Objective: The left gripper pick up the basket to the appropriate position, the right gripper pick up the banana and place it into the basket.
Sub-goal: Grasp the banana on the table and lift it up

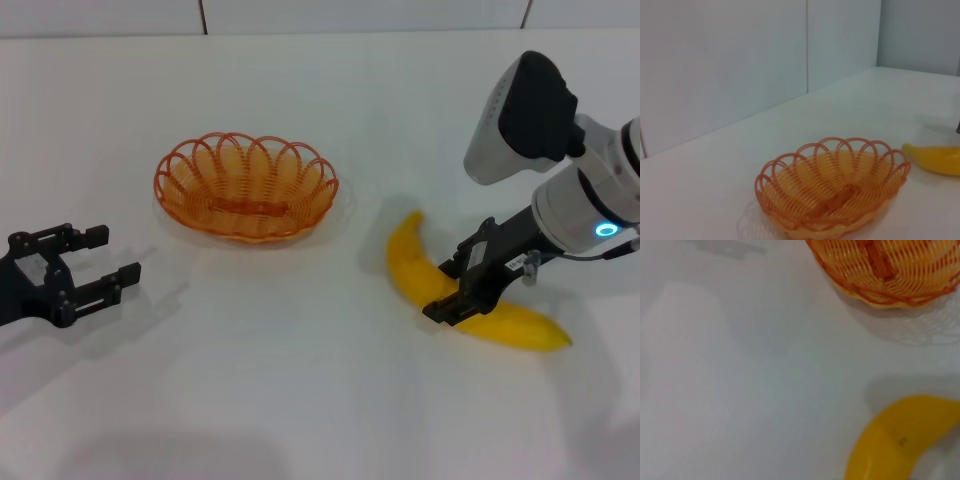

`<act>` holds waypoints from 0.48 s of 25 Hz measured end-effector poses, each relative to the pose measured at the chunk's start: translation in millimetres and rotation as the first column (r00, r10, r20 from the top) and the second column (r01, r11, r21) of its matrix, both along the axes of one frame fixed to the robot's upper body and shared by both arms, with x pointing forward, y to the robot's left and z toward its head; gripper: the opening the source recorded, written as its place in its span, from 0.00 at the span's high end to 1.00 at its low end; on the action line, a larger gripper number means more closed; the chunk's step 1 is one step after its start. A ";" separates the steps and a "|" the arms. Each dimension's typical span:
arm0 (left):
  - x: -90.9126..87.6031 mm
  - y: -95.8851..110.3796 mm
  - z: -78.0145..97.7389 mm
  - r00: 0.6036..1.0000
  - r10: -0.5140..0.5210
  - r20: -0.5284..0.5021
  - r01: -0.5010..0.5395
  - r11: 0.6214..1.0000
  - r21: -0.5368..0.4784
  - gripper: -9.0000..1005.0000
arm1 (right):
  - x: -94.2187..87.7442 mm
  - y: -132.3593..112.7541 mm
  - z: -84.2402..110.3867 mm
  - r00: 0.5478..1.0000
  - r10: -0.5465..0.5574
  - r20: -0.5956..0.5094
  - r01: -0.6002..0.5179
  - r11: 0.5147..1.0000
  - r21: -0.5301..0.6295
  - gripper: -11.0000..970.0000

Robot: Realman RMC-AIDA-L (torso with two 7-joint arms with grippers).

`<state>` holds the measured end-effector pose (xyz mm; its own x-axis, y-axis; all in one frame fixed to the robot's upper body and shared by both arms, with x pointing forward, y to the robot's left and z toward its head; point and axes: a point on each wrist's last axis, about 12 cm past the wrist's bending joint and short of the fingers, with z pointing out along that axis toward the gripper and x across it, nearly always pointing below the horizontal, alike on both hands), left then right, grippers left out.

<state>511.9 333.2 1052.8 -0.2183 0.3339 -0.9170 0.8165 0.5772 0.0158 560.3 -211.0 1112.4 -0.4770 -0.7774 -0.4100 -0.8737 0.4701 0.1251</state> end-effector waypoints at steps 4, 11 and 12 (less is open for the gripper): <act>-0.1 0.0 0.0 1.000 0.000 0.000 0.000 1.000 0.000 0.35 | 0.0 0.7 0.2 1.000 0.005 -0.009 -0.005 1.000 -0.003 0.33; -0.7 0.3 -0.4 1.000 0.002 -0.002 -0.002 1.000 -0.001 0.35 | 4.5 -4.1 17.4 1.000 0.001 0.023 -0.001 1.000 0.015 0.46; -0.7 0.4 -0.4 1.000 0.002 -0.002 -0.002 1.000 -0.001 0.35 | 6.6 -3.6 23.4 0.999 0.003 0.042 -0.004 1.000 0.020 0.47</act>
